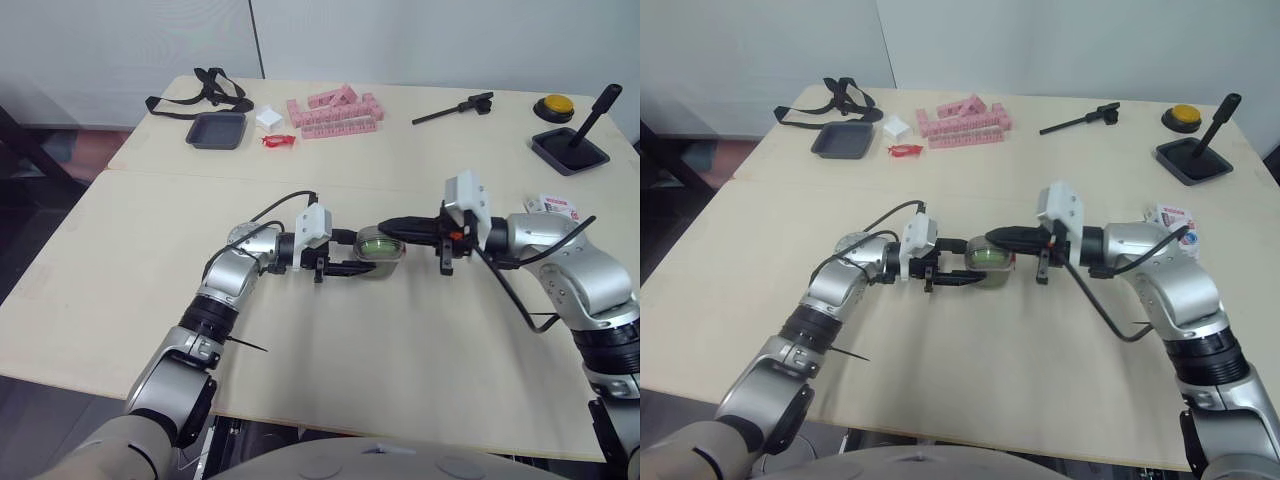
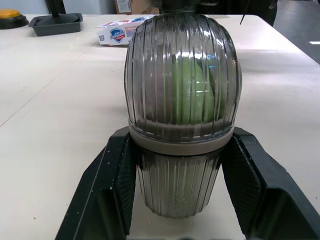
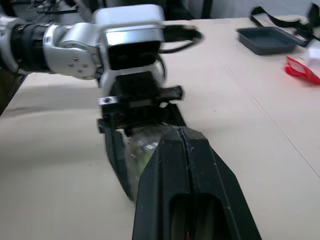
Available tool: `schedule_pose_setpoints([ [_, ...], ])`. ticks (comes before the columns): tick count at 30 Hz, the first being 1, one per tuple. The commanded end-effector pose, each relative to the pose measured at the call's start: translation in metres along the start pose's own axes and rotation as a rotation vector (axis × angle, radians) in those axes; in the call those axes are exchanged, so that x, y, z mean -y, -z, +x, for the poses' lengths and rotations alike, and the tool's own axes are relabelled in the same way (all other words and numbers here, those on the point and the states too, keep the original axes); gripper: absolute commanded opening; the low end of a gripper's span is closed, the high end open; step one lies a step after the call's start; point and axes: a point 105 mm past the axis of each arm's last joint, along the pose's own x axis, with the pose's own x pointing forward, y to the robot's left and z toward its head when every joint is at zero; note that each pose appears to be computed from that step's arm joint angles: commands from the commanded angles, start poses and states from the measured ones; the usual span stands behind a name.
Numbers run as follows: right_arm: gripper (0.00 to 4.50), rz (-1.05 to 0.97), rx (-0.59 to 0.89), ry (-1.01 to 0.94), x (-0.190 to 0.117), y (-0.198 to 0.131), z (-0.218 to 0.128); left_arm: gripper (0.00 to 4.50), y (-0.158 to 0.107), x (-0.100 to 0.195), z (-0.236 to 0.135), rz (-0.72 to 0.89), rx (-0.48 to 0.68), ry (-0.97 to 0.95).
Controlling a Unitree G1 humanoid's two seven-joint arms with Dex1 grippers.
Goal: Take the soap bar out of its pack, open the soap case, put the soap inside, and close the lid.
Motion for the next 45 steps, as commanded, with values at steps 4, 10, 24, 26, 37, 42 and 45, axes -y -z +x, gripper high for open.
schedule_pose_setpoints([
  [4, 2.14, -0.099, -0.092, 0.152, 0.02, 0.003, -0.03, 1.96, -0.008, -0.002, -0.006, 0.003, 0.005, -0.003],
  [10, 4.17, -0.02, -0.147, 0.174, 0.02, 0.006, -0.05, 1.96, -0.007, 0.0, -0.007, -0.013, -0.005, 0.011],
  [24, 4.47, -0.161, -0.08, -0.051, -0.04, 0.032, -0.055, 1.96, -0.034, 0.0, -0.003, -0.533, 0.059, 0.052],
  [26, 4.47, -0.161, -0.08, -0.045, -0.041, 0.034, -0.055, 1.96, -0.034, 0.008, -0.005, -0.672, 0.005, 0.086],
  [37, 4.47, -0.145, -0.045, -0.03, -0.044, 0.024, -0.045, 1.96, 0.014, 0.026, -0.018, -1.116, -0.315, -0.012],
  [42, 4.47, -0.128, -0.041, -0.026, -0.044, 0.023, -0.045, 1.96, 0.029, 0.019, -0.019, -1.154, -0.32, -0.084],
  [45, 4.47, -0.123, -0.045, -0.028, -0.043, 0.023, -0.046, 1.96, 0.034, 0.018, -0.02, -1.127, -0.338, -0.089],
])
